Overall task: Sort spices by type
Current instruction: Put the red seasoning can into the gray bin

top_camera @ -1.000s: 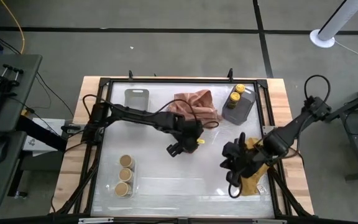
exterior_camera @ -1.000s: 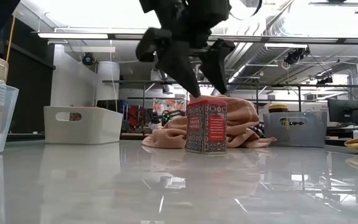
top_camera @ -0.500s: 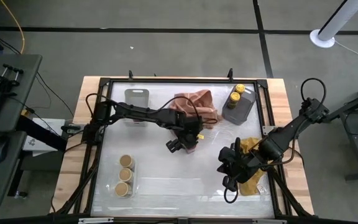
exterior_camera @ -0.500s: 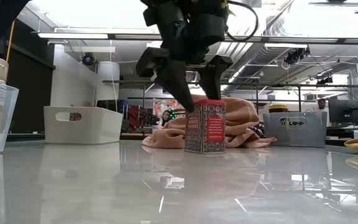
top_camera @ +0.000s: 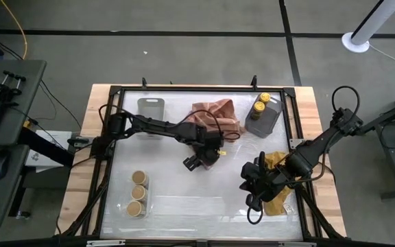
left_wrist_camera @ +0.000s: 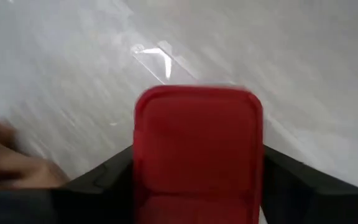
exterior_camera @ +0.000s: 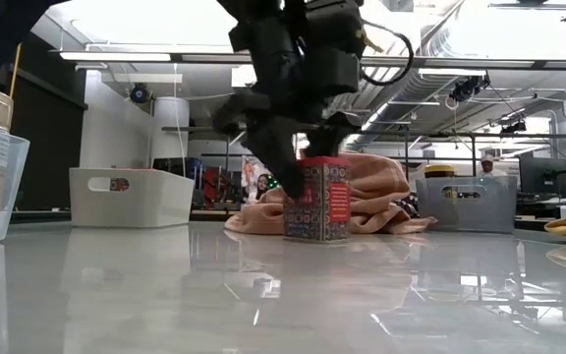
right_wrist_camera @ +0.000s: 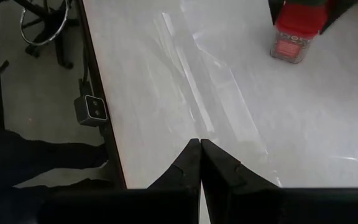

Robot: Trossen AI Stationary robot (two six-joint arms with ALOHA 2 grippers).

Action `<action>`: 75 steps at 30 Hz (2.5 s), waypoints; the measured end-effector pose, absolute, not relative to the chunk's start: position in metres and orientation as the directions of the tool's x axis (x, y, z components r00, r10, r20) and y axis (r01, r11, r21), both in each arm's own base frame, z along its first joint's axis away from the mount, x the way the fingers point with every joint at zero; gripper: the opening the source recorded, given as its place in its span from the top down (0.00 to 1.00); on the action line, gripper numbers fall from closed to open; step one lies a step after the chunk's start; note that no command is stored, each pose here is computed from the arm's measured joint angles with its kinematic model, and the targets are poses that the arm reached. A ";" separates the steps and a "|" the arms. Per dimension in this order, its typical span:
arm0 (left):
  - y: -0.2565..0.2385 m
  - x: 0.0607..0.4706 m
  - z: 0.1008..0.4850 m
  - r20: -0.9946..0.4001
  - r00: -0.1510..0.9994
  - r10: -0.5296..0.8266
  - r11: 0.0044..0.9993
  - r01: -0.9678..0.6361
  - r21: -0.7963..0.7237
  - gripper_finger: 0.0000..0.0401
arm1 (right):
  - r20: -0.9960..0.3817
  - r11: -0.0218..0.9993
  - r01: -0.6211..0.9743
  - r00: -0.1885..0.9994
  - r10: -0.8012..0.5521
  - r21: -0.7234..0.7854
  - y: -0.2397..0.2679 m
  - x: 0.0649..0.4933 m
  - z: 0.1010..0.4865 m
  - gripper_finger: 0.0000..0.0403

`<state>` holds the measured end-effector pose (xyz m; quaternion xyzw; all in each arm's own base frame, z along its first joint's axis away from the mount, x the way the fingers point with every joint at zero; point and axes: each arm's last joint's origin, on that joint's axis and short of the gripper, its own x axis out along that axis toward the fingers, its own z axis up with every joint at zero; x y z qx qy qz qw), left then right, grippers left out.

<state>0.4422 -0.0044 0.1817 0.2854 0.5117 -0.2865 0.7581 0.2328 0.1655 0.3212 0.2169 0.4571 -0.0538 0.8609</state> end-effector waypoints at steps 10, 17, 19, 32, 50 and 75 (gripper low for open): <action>0.050 0.393 0.268 -0.905 0.379 -0.192 0.866 0.499 0.025 0.54 | -0.820 0.927 0.254 0.565 0.089 0.276 0.162 0.233 0.320 1.00; 0.108 0.303 0.347 -0.806 0.592 -0.002 0.974 0.184 0.133 0.54 | -0.828 0.937 0.255 0.557 0.059 0.239 0.160 0.232 0.319 1.00; 0.116 0.275 0.355 -0.802 0.589 0.101 0.979 0.086 0.187 0.54 | -0.830 0.937 0.256 0.555 0.057 0.236 0.160 0.232 0.319 1.00; 0.113 0.183 0.274 -0.871 0.311 0.380 0.921 -0.216 0.324 0.54 | -0.816 0.942 0.270 0.578 0.008 0.200 0.158 0.232 0.319 1.00; 0.127 0.208 0.216 -0.948 0.198 0.249 0.968 -0.057 0.242 0.45 | -0.786 0.927 0.273 0.617 0.037 0.258 0.161 0.236 0.322 1.00; 0.138 0.195 0.283 -0.908 0.242 0.343 0.937 -0.164 0.310 0.31 | -0.795 0.940 0.249 0.606 0.036 0.232 0.160 0.236 0.322 1.00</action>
